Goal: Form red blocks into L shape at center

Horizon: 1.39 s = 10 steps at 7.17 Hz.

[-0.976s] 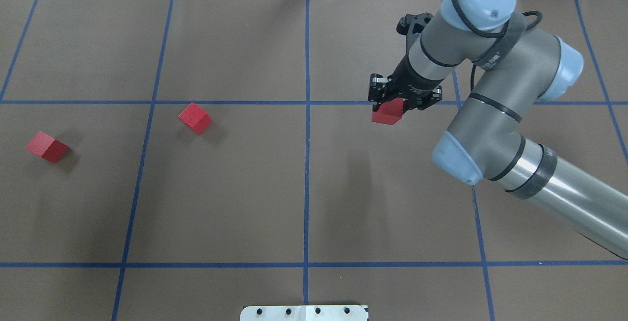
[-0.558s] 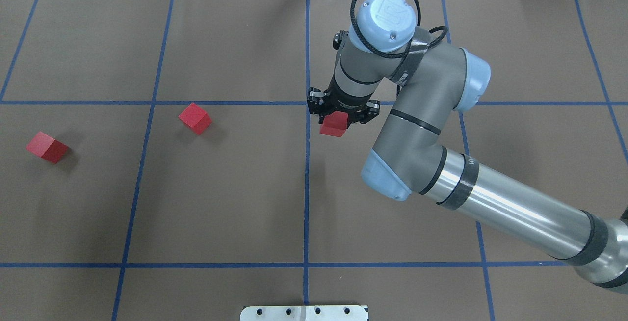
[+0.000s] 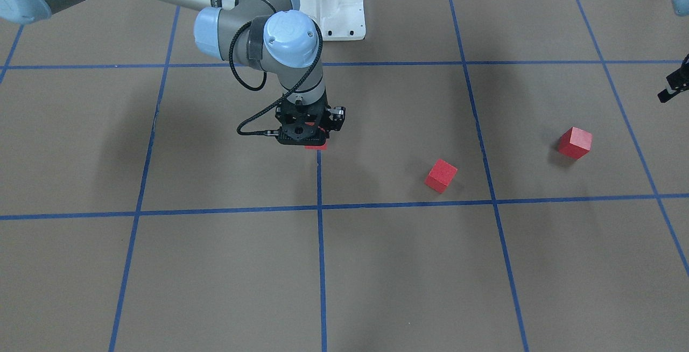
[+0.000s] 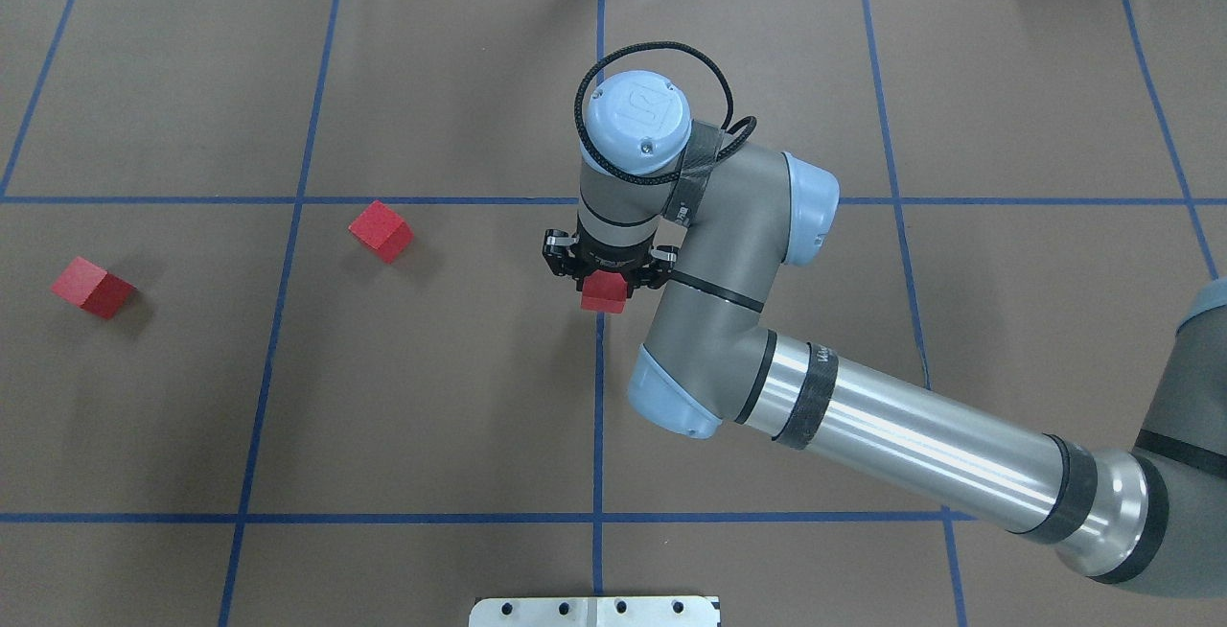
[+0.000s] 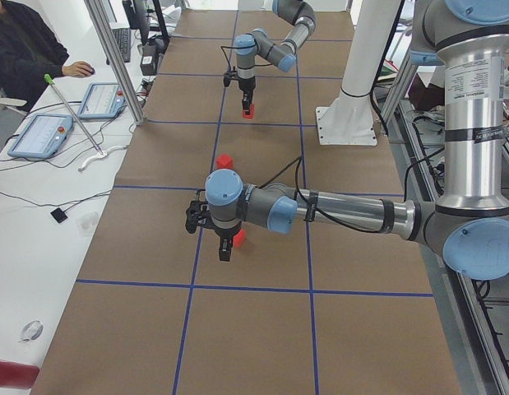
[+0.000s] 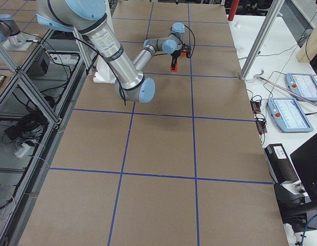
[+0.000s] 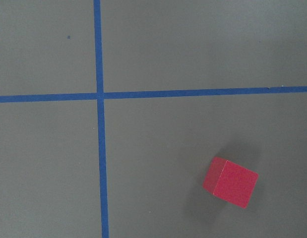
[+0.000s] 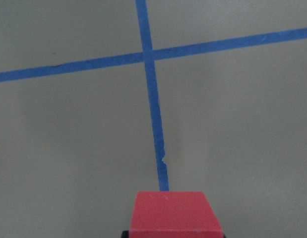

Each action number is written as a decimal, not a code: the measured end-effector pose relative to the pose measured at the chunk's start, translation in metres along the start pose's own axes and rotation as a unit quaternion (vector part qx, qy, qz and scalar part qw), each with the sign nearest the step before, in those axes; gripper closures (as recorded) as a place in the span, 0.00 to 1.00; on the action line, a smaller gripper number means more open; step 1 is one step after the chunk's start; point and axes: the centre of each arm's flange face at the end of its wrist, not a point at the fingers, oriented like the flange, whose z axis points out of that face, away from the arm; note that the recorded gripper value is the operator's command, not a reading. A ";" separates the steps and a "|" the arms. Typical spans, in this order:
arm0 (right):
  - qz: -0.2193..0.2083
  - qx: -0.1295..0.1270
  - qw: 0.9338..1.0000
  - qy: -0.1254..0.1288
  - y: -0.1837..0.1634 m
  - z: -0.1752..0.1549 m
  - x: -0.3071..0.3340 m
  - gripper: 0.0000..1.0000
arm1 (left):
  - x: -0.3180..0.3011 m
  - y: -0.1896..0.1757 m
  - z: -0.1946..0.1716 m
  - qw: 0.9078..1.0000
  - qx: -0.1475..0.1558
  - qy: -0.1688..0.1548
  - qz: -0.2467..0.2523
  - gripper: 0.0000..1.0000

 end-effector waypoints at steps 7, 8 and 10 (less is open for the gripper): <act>-0.010 -0.003 1.000 0.013 0.012 0.032 -0.003 0.34 | 0.003 -0.001 0.000 1.000 0.001 0.001 0.003 0.00; -0.012 -0.002 1.000 0.012 0.013 0.034 -0.004 0.32 | 0.004 -0.002 0.000 1.000 0.001 0.001 0.004 0.00; -0.015 -0.001 1.000 0.009 0.015 0.035 -0.005 0.01 | 0.016 -0.007 0.003 1.000 0.002 0.004 -0.002 0.00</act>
